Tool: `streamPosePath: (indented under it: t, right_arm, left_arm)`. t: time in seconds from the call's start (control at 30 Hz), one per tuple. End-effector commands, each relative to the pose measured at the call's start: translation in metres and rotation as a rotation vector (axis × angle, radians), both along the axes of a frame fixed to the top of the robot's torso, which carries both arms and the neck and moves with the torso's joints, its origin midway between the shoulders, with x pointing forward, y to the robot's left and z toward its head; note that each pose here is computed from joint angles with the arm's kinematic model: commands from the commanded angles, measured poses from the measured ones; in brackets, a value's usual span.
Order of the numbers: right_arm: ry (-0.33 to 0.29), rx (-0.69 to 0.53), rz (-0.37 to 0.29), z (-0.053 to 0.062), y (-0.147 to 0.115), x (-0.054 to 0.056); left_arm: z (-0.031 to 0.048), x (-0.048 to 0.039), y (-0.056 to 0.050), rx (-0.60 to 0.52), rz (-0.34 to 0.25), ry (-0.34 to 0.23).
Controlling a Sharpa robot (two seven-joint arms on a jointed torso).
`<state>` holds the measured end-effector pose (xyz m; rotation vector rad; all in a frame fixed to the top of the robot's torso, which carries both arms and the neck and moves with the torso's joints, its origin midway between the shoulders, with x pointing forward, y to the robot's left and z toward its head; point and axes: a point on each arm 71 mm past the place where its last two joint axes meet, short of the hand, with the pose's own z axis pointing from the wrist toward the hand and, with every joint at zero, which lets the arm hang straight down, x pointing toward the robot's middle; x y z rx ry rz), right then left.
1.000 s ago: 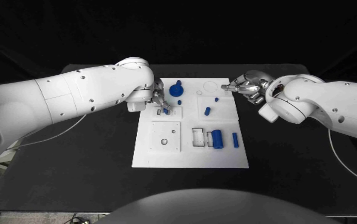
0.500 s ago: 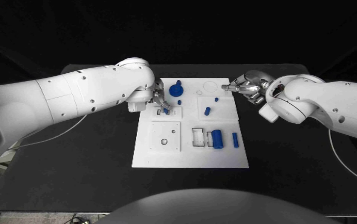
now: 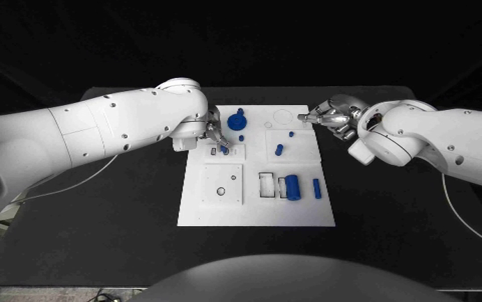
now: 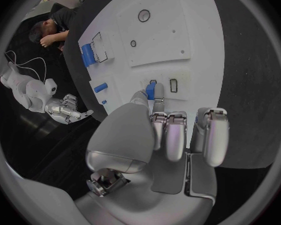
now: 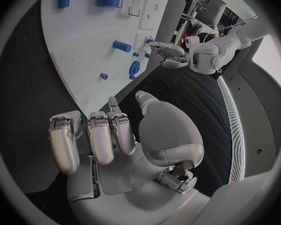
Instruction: Assemble the parts on the task board
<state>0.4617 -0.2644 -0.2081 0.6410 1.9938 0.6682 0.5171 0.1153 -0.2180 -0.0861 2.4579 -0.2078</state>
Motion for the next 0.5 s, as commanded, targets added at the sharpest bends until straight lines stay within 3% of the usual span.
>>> streamPosePath:
  t: [0.03,0.5]
  right_arm:
    - [0.000,-0.006,0.013,-0.0004,0.0014,-0.0005]
    - [0.001,-0.005,0.014,-0.0004,0.0017,-0.0007]
  left_arm:
    - [-0.0013,-0.0009,0.0001,0.017,0.008,0.017]
    - [-0.0037,-0.0014,-0.0010,0.013,-0.010,0.030]
